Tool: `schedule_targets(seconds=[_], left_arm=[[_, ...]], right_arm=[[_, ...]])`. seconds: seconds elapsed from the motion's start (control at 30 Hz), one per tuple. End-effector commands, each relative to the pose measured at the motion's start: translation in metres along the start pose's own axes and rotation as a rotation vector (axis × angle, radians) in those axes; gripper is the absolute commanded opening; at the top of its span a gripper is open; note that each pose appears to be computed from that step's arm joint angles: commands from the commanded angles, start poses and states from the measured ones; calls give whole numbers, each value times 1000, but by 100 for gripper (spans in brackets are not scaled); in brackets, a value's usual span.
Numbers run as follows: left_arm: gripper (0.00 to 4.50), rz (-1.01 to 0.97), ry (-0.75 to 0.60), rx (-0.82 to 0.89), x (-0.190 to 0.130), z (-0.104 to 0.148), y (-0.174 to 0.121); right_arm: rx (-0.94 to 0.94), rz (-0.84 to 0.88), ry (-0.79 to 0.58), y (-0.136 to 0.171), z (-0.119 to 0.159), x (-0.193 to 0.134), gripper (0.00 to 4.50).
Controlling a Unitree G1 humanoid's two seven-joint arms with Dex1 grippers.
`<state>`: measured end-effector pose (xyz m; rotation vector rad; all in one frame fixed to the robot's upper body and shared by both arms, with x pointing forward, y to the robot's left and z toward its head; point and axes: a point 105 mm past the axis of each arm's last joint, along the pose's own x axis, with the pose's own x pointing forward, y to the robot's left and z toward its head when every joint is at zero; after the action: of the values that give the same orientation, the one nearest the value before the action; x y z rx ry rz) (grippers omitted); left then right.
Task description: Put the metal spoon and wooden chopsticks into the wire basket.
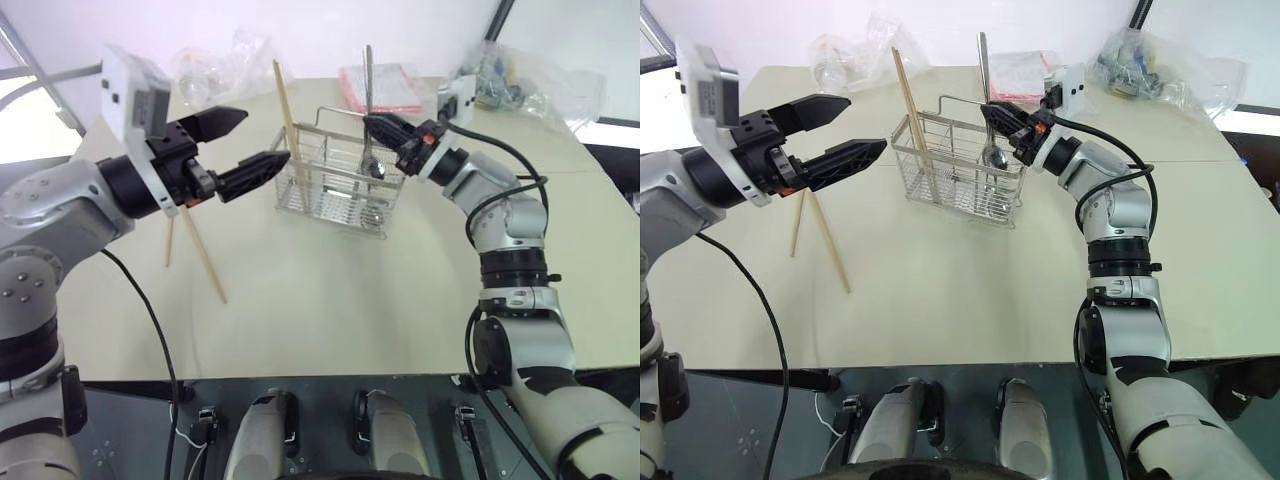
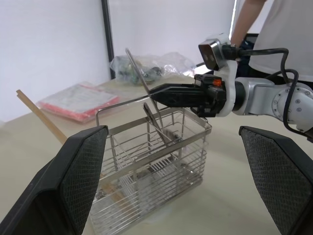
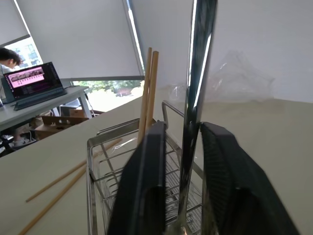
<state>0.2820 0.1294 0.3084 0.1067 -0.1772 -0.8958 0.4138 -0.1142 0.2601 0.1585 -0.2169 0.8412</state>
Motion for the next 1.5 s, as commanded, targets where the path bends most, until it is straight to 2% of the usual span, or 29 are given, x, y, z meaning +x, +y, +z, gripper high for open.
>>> schedule_targets(seconds=[0.03,0.13,0.23,0.33,0.47,0.57,0.7,0.83,1.1,1.2,1.5], left_arm=[[450,8,-48,44,-3,17,1],[450,10,-50,45,-3,18,2],[450,49,-52,42,-5,17,9],[450,169,-49,10,-15,12,31],[450,580,44,-49,-36,-13,96],[450,815,162,-159,-52,-40,129],[450,935,368,-271,-63,-85,147],[450,979,448,-339,-63,-107,160],[450,1006,596,-419,-62,-148,169],[450,1029,611,-462,-62,-158,172],[450,1029,677,-446,-54,-178,173]], right_arm=[[-17,-25,-42,-4,13,0,302],[-43,-42,-49,-7,19,-2,445],[-54,-57,-65,-11,29,-6,445],[-54,-66,-110,-18,52,-16,445],[-24,21,-201,-13,99,-36,445],[-37,114,-204,2,118,-48,445],[-92,302,-61,33,105,-64,445],[-89,437,61,60,81,-77,445],[-71,367,76,60,67,-85,445],[-69,338,85,57,64,-88,445],[-72,266,84,47,61,-94,445]])
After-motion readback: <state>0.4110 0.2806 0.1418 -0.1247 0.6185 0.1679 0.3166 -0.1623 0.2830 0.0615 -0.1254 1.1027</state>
